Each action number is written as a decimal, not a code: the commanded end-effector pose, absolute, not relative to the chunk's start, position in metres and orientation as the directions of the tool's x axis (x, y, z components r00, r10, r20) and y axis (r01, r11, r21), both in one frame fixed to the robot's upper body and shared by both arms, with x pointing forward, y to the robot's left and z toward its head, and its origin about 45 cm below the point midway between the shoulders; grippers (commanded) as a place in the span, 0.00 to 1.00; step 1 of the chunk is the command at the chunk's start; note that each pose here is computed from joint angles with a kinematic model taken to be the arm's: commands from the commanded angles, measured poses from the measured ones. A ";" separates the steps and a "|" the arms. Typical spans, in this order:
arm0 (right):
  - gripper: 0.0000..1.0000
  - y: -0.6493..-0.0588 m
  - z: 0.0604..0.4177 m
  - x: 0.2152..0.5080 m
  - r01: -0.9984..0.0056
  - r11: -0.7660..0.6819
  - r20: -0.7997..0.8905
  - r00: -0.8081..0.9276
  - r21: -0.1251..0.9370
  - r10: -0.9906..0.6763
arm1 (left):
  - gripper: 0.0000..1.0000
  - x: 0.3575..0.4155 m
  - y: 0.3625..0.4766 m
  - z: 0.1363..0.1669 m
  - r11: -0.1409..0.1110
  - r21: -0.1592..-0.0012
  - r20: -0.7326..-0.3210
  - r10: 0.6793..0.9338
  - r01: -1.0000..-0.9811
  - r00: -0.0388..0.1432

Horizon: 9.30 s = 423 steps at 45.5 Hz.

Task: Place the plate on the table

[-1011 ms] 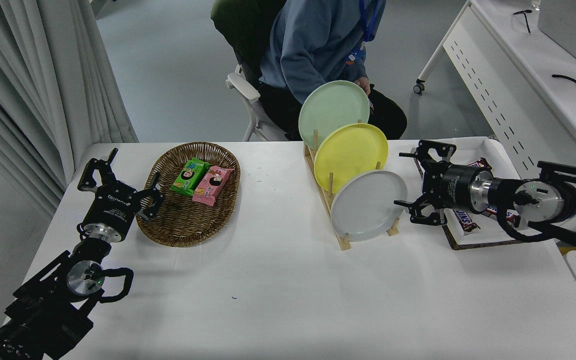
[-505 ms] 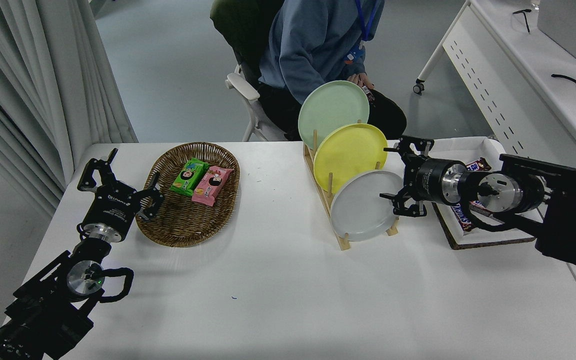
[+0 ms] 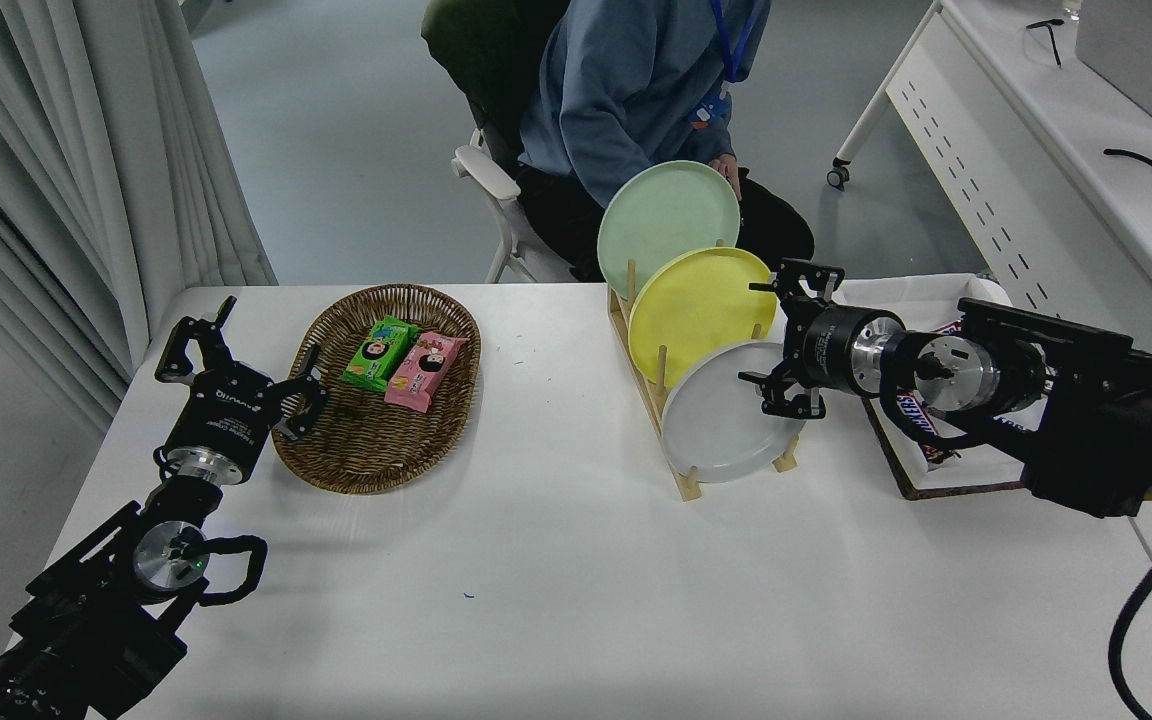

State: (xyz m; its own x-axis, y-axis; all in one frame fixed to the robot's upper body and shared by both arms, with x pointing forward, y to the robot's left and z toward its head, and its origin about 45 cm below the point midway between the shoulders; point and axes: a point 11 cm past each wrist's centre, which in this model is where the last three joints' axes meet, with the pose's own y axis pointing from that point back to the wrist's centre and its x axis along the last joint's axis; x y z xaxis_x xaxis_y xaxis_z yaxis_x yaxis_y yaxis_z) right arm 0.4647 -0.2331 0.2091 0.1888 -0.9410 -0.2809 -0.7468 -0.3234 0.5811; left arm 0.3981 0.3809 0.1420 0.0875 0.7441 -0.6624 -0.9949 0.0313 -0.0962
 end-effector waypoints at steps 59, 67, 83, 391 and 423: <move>0.41 -0.232 0.224 0.460 -0.607 -0.355 -0.339 0.146 0.711 -0.929 | 1.00 0.3982 0.381 0.1421 0.032 -0.097 -0.662 0.744 -0.995 0.088; 0.37 -0.231 0.228 0.462 -0.617 -0.360 -0.349 0.144 0.700 -0.926 | 1.00 0.3980 0.381 0.1418 0.031 -0.096 -0.662 0.744 -0.995 0.087; 0.37 -0.236 0.228 0.465 -0.637 -0.334 -0.329 0.132 0.695 -0.935 | 1.00 0.3982 0.381 0.1421 0.032 -0.097 -0.662 0.744 -0.995 0.088; 0.00 -0.150 0.093 0.372 0.005 -0.455 -0.270 -0.800 0.890 -0.536 | 1.00 0.3982 0.381 0.1421 0.032 -0.097 -0.662 0.744 -0.995 0.088; 1.00 -0.141 0.099 0.378 -0.050 -0.513 -0.362 -0.766 0.857 -0.531 | 1.00 0.3980 0.381 0.1418 0.031 -0.096 -0.662 0.744 -0.995 0.087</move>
State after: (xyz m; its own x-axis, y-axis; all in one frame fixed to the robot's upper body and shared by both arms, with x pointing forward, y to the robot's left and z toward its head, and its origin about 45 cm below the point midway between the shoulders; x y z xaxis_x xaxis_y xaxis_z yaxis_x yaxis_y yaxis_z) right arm 0.3756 -0.1467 0.0968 -0.7942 -0.5251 -0.3056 -0.0194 -0.4808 0.8766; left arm 0.3981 0.3810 0.1419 0.0873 0.7441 -0.6624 -0.9949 0.0312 -0.0960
